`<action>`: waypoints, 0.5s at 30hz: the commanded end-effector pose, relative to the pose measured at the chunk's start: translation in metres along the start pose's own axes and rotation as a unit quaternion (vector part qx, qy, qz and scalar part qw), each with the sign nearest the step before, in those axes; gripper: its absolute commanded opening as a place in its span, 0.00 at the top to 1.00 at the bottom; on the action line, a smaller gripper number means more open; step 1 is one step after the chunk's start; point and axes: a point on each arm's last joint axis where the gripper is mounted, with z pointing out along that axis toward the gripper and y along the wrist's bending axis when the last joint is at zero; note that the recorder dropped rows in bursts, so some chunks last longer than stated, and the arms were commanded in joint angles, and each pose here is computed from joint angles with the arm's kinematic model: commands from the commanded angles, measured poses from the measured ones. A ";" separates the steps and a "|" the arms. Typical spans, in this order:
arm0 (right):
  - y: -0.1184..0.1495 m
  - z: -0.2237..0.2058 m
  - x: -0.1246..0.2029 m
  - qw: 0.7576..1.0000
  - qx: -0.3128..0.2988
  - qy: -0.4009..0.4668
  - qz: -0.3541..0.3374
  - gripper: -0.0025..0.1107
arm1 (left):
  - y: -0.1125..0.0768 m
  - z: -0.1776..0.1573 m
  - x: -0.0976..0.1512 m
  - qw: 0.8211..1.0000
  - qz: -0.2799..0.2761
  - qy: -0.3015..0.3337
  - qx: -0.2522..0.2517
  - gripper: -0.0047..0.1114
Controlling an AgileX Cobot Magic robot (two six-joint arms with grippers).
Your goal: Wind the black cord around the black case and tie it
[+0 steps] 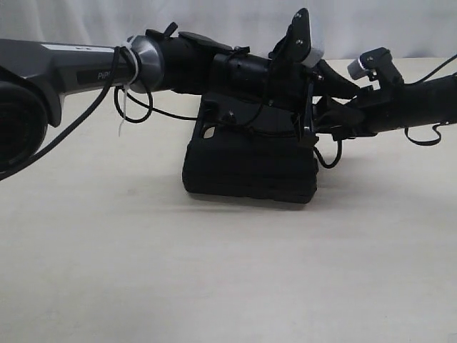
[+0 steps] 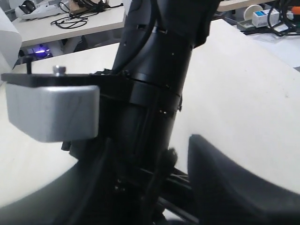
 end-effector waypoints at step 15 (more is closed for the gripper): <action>0.003 -0.008 -0.006 0.999 0.004 -0.005 -0.032 0.83 | 0.014 -0.003 -0.001 0.997 0.005 0.030 -0.076 0.96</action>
